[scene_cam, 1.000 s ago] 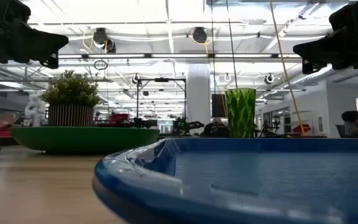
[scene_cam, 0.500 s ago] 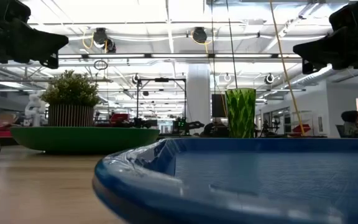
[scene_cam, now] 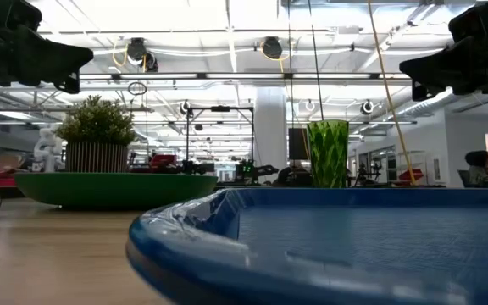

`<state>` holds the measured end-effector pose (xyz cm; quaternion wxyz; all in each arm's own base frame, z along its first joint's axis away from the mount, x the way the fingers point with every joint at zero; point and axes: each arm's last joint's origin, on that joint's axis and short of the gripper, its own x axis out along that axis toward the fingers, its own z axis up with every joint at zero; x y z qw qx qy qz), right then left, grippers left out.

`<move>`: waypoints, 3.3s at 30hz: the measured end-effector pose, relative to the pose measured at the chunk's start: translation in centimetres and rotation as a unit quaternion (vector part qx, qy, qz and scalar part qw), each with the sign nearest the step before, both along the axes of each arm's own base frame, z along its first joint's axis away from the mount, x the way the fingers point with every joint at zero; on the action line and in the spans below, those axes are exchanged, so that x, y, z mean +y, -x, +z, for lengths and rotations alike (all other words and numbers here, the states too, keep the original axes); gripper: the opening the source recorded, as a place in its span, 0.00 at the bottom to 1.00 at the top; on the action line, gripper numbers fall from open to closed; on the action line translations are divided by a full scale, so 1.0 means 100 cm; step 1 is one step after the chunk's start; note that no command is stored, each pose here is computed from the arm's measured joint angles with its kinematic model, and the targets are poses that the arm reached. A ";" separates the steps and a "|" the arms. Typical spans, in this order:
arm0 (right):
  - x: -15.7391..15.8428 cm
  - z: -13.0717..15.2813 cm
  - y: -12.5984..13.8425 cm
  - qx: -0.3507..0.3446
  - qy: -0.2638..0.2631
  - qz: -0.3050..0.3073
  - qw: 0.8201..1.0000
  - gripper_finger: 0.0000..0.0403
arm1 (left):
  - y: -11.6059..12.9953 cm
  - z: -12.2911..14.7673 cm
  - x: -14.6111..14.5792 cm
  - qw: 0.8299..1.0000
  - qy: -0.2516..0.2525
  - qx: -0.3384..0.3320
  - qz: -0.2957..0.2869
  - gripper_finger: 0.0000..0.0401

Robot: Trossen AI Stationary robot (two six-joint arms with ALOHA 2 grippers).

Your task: Pick and place plate/cup/fork/spoon on tray

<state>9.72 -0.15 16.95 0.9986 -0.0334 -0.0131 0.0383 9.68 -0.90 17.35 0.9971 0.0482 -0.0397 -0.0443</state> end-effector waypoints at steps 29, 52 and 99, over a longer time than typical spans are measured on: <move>0.000 0.000 0.000 0.000 0.000 0.000 1.000 0.00 | 0.000 0.000 0.000 1.000 0.000 0.000 0.000 0.02; 0.000 0.000 0.000 -0.001 0.000 0.000 1.000 0.00 | 0.000 0.000 0.000 1.000 0.000 0.000 0.000 0.02; -0.004 0.017 0.002 -0.086 -0.091 -0.055 0.991 0.00 | 0.000 0.000 0.000 1.000 0.000 0.000 0.000 0.02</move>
